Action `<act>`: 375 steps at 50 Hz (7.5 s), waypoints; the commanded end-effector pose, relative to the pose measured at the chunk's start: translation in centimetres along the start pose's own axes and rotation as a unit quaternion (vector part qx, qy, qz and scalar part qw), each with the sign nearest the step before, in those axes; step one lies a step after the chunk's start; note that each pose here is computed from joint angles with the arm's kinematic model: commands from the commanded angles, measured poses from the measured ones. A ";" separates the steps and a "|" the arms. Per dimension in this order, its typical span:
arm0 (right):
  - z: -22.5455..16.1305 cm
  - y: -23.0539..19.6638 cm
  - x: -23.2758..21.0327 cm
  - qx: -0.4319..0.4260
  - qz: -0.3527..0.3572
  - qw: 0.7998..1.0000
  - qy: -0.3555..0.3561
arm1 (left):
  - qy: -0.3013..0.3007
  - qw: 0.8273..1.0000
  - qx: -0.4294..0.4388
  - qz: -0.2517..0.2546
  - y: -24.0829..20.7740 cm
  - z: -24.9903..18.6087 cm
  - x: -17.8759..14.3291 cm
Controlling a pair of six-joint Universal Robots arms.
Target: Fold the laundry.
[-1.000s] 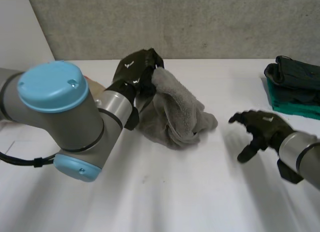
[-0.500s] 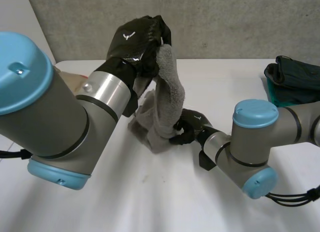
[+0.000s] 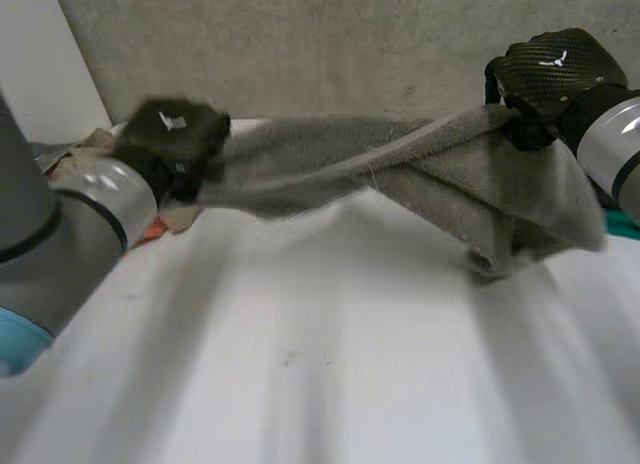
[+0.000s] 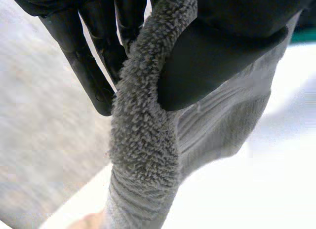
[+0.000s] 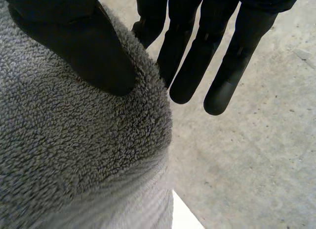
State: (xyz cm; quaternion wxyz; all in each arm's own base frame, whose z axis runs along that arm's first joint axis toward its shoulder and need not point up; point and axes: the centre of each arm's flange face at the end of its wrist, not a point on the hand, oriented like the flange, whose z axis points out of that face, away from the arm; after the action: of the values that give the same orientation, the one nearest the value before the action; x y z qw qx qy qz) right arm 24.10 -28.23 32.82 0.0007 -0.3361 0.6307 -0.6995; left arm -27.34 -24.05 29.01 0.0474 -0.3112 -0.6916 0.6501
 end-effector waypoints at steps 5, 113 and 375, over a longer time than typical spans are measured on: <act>1.0 6.0 -3.2 -0.142 -0.049 0.986 -0.073 | 0.075 0.991 -0.111 0.011 5.7 2.9 2.6; 9.8 20.6 -2.2 -0.201 -0.104 0.956 -0.185 | 0.071 0.997 0.013 0.040 8.2 3.7 6.5; -3.7 22.8 2.1 -0.247 0.089 0.965 -0.026 | 0.031 0.999 -0.029 0.027 7.3 5.1 3.5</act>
State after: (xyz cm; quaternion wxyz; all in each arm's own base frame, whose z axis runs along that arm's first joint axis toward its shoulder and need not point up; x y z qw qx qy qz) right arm 11.00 -30.82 15.29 -0.0010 -0.2791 0.8278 -0.4867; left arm -29.60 -27.30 20.68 0.0225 -0.3520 -0.6979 0.6234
